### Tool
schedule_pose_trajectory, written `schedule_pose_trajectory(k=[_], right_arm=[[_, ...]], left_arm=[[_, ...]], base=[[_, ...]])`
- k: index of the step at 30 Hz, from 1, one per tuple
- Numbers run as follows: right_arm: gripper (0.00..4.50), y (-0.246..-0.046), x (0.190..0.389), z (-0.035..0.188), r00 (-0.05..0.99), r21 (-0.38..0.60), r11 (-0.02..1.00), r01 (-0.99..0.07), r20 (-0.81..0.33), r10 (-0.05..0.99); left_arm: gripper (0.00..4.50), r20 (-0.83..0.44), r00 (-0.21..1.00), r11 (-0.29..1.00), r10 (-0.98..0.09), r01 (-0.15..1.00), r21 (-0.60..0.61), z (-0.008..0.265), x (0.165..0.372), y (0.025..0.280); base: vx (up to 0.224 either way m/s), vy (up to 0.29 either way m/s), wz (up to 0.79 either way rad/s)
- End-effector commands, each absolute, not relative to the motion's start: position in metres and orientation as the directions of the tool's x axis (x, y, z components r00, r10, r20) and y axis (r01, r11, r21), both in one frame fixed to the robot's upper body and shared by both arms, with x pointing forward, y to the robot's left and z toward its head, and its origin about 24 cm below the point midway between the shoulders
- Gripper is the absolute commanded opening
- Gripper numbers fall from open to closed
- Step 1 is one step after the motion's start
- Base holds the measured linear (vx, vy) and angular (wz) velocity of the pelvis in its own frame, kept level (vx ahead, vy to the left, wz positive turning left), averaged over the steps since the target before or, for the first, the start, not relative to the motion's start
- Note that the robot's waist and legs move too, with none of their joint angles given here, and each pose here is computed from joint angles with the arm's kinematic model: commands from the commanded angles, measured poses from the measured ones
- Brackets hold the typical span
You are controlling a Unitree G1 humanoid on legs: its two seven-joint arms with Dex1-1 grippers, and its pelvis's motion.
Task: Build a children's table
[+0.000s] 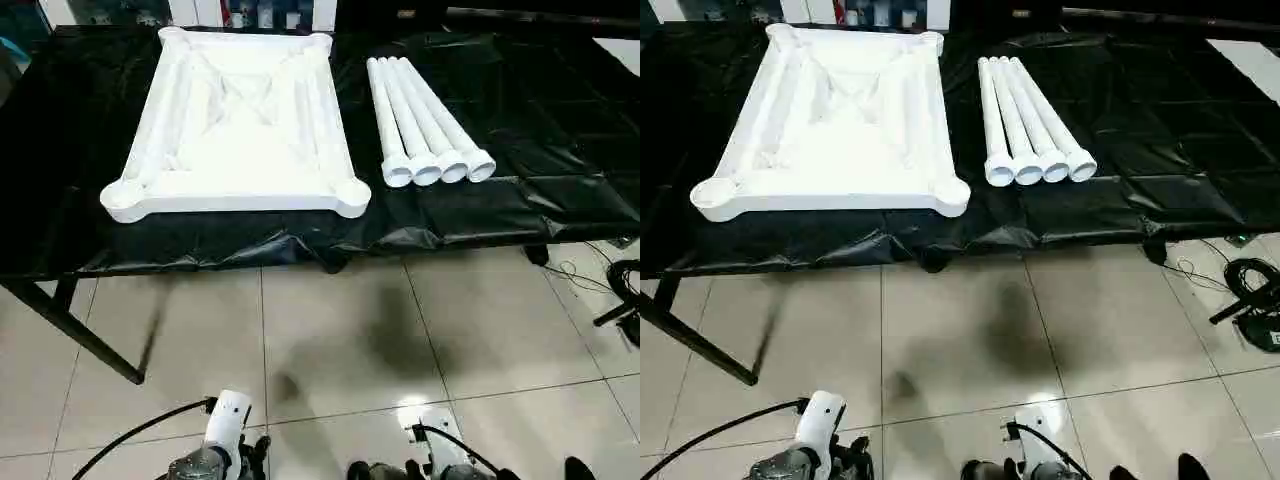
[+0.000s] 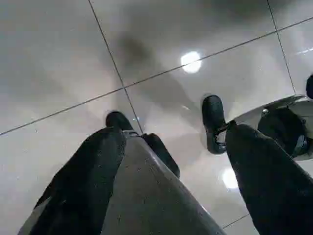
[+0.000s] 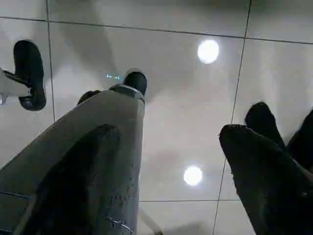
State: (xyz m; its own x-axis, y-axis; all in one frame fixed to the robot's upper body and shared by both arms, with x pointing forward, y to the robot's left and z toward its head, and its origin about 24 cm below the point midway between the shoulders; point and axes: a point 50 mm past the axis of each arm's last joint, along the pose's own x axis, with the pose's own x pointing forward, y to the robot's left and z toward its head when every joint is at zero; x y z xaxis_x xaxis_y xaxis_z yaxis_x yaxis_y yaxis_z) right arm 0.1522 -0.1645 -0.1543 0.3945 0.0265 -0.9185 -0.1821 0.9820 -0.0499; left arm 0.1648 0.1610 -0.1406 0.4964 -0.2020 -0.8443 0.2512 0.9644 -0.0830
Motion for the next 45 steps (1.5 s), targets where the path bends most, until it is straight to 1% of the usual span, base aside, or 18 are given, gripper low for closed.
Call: schedule_pose_trajectory(k=[1, 2, 3, 4, 11, 14, 18, 21, 22, 24, 26, 29, 31, 34, 37, 39, 40, 45], right_arm=[[3.66, -0.167, 0.142, -0.158, 0.359, -0.048, 0.985, -0.167, -0.933, 0.016], [3.66, -0.167, 0.142, -0.158, 0.359, -0.048, 0.985, -0.167, -0.933, 0.016], [3.66, -0.107, 0.136, -0.160, 0.225, 0.054, 0.992, -0.111, -0.971, 0.078], [3.66, -0.090, 0.135, -0.159, 0.226, 0.070, 0.987, -0.145, -0.969, 0.102], [3.66, -0.048, 0.125, -0.154, 0.212, 0.102, 0.979, -0.179, -0.967, 0.140], [3.66, -0.072, 0.125, -0.160, 0.209, 0.103, 0.981, -0.167, -0.968, 0.137], [3.66, -0.074, 0.133, -0.158, 0.264, 0.103, 0.987, -0.124, -0.955, 0.133], [4.03, -0.072, 0.147, -0.152, 0.355, 0.111, 0.991, -0.074, -0.926, 0.130], [4.13, -0.070, 0.162, -0.145, 0.458, 0.117, 0.991, -0.064, -0.879, 0.134], [4.38, -0.067, 0.172, -0.138, 0.533, 0.118, 0.988, -0.101, -0.832, 0.154], [4.43, -0.069, 0.178, -0.134, 0.571, 0.109, 0.986, -0.126, -0.805, 0.162], [4.47, -0.133, 0.223, -0.113, 0.693, 0.072, 0.982, -0.175, -0.699, 0.174], [4.47, -0.148, 0.235, -0.103, 0.742, 0.057, 0.978, -0.201, -0.643, 0.190], [4.47, -0.150, 0.237, -0.097, 0.768, 0.052, 0.971, -0.232, -0.602, 0.216], [4.47, -0.150, 0.236, -0.075, 0.810, 0.094, 0.943, -0.319, -0.490, 0.323], [4.47, -0.151, 0.235, -0.061, 0.826, 0.116, 0.933, -0.342, -0.436, 0.357], [4.47, -0.157, 0.232, -0.042, 0.841, 0.162, 0.920, -0.356, -0.375, 0.391], [4.47, -0.166, 0.224, -0.010, 0.855, 0.177, 0.898, -0.403, -0.276, 0.438]], left_arm=[[3.75, -0.880, 0.431, 0.963, -0.202, 0.252, -0.098, -0.149, 0.147, 0.159], [3.75, -0.880, 0.431, 0.963, -0.202, 0.252, -0.098, -0.149, 0.147, 0.159], [3.75, -0.951, 0.309, 0.979, 0.019, 0.187, 0.081, -0.157, 0.145, 0.181], [3.75, -0.959, 0.282, 0.976, 0.020, 0.201, 0.080, -0.158, 0.141, 0.181], [3.75, -0.964, 0.263, 0.969, 0.041, 0.224, 0.103, -0.159, 0.138, 0.181], [3.75, -0.961, 0.275, 0.976, 0.043, 0.195, 0.099, -0.158, 0.142, 0.181], [4.03, -0.931, 0.364, 0.989, 0.044, 0.116, 0.092, -0.152, 0.158, 0.180], [4.16, -0.891, 0.452, 0.998, 0.047, 0.008, 0.057, -0.145, 0.172, 0.184], [4.34, -0.829, 0.559, 0.999, 0.022, -0.050, -0.007, -0.136, 0.187, 0.188], [4.50, -0.775, 0.632, 0.997, 0.005, -0.067, -0.048, -0.130, 0.195, 0.190], [4.50, -0.722, 0.692, 0.998, -0.013, -0.038, -0.054, -0.123, 0.202, 0.191], [4.50, -0.550, 0.831, 0.996, -0.082, 0.056, -0.063, -0.100, 0.220, 0.190], [4.50, -0.453, 0.881, 0.991, -0.137, 0.116, -0.072, -0.086, 0.226, 0.187], [4.50, -0.394, 0.896, 0.978, -0.208, 0.186, -0.093, -0.077, 0.226, 0.181], [4.50, -0.324, 0.868, 0.926, -0.376, 0.366, -0.094, -0.060, 0.208, 0.168], [4.50, -0.289, 0.876, 0.921, -0.386, 0.383, -0.066, -0.051, 0.202, 0.167], [4.50, -0.226, 0.896, 0.922, -0.383, 0.386, -0.033, -0.036, 0.198, 0.169], [4.50, -0.146, 0.928, 0.937, -0.343, 0.348, 0.007, -0.006, 0.196, 0.176]], base=[[0.000, 0.000, 0.00], [0.000, 0.000, 0.00], [0.000, 0.000, 0.00], [0.000, 0.000, 0.00], [-0.016, -0.004, -0.05], [0.000, 0.000, 0.00], [0.000, 0.000, 0.00], [0.000, 0.000, 0.00], [0.000, 0.000, 0.00], [0.000, 0.000, 0.00], [0.000, 0.000, 0.00], [0.000, 0.000, 0.00], [0.000, 0.000, 0.00], [0.000, 0.000, 0.00], [0.000, 0.000, 0.00], [0.000, 0.000, 0.00], [0.000, 0.000, 0.00], [0.000, 0.000, 0.00]])
